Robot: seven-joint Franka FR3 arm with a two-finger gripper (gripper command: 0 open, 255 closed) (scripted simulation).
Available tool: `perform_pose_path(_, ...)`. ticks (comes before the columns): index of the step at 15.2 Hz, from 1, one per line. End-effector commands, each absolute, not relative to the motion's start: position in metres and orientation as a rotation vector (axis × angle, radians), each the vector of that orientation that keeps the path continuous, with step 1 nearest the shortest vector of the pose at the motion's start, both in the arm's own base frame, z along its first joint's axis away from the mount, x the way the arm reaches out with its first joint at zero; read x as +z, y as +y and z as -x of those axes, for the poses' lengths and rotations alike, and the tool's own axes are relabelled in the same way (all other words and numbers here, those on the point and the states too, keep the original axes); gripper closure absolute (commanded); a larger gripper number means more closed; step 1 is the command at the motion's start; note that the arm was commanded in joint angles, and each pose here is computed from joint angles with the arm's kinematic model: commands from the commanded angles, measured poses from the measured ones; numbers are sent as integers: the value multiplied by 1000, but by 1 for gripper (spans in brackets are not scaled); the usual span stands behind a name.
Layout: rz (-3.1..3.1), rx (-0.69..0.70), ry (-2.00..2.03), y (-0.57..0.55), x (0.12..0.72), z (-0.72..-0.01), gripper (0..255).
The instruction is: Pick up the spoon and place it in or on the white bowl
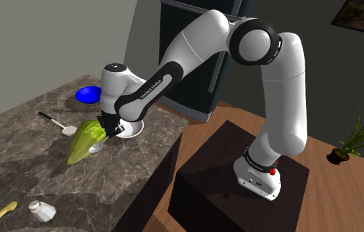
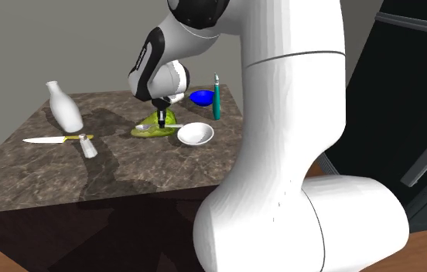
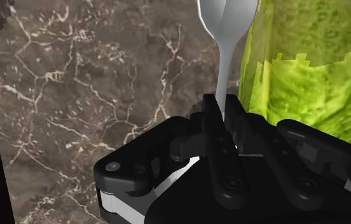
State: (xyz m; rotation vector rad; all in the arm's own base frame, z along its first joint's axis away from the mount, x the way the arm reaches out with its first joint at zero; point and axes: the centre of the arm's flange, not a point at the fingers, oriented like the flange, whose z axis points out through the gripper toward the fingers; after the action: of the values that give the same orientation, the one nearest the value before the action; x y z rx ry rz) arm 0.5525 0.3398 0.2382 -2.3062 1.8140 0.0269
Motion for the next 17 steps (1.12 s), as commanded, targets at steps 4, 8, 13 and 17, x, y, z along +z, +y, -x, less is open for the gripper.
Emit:
perform_pose_path(4, 2306, 27, 1814, 304, 246, -568, 255)
perform_pose_path(8, 2306, 27, 1814, 256, 250, -590, 255)
perform_pose_path(13, 2306, 27, 1814, 191, 254, -619, 255)
perform_pose_path(17, 2306, 27, 1814, 191, 233, -619, 255)
